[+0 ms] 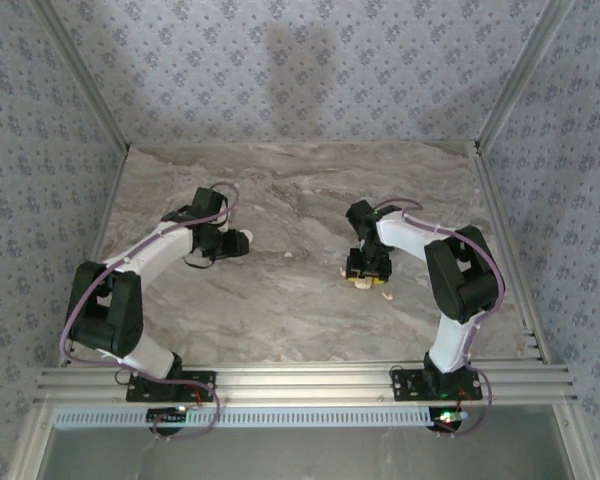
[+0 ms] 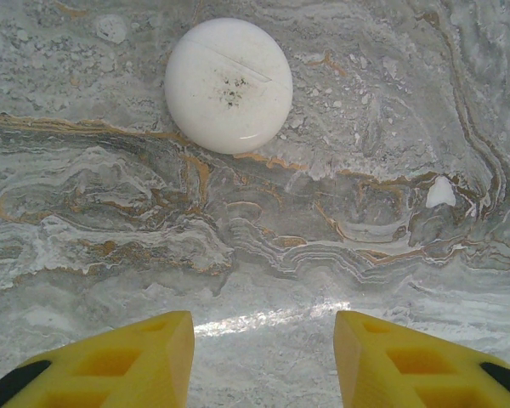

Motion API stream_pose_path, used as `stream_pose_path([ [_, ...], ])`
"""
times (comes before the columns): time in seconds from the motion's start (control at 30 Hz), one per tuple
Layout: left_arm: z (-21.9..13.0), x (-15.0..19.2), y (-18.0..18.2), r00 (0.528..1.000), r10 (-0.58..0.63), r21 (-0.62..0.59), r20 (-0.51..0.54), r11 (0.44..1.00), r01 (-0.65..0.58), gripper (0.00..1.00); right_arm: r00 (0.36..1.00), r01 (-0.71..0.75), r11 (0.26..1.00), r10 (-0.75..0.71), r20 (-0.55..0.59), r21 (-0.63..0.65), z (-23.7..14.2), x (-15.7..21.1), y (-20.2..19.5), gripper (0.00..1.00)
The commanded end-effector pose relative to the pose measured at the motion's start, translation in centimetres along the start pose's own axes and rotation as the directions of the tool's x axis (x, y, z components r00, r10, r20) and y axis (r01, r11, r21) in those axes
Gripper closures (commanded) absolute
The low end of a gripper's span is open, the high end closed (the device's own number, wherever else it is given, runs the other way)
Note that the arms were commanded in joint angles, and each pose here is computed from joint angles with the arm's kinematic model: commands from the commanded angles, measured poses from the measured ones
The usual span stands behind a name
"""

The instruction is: Insert the wireless bluetooth earbuds into the charging case

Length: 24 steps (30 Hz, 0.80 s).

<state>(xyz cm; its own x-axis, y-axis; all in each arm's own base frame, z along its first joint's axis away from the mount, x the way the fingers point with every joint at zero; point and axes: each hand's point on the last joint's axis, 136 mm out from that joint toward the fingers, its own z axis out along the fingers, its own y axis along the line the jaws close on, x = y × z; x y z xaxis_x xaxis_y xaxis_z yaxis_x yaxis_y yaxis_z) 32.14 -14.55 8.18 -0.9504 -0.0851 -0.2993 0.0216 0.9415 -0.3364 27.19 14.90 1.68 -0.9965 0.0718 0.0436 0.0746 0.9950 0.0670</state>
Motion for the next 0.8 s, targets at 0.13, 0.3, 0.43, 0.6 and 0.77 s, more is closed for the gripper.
stream_pose_path([
  [0.13, -1.7, -0.1, -0.8, 1.000, 0.013, 0.020, 0.021, 1.000, -0.014, 0.53, 0.999, 0.036, 0.998, -0.034, -0.034, 0.055, 0.3, 1.6, -0.9, 0.52],
  [0.3, -2.6, -0.2, -1.8, 1.000, 0.007, 0.066, 0.021, 0.998, -0.008, 0.53, 0.996, 0.068, 0.996, -0.070, 0.052, 0.057, -1.6, 1.1, -1.0, 0.56],
  [0.43, -4.0, -0.3, -3.4, 1.000, 0.013, 0.135, 0.013, 0.991, -0.015, 0.53, 0.973, 0.122, 0.992, -0.124, 0.193, 0.021, -4.4, 0.5, -0.2, 0.58],
  [0.6, -6.3, -0.1, -5.6, 0.999, 0.029, 0.226, -0.024, 0.974, -0.023, 0.54, 0.857, 0.338, 0.938, -0.273, 0.437, -0.075, -9.2, 0.4, 4.0, 0.61],
  [0.77, -9.3, 0.1, -8.0, 0.997, 0.063, 0.320, -0.036, 0.946, -0.048, 0.56, 0.626, 0.605, 0.795, -0.443, 0.642, -0.041, -14.6, 1.8, 9.0, 0.61],
])
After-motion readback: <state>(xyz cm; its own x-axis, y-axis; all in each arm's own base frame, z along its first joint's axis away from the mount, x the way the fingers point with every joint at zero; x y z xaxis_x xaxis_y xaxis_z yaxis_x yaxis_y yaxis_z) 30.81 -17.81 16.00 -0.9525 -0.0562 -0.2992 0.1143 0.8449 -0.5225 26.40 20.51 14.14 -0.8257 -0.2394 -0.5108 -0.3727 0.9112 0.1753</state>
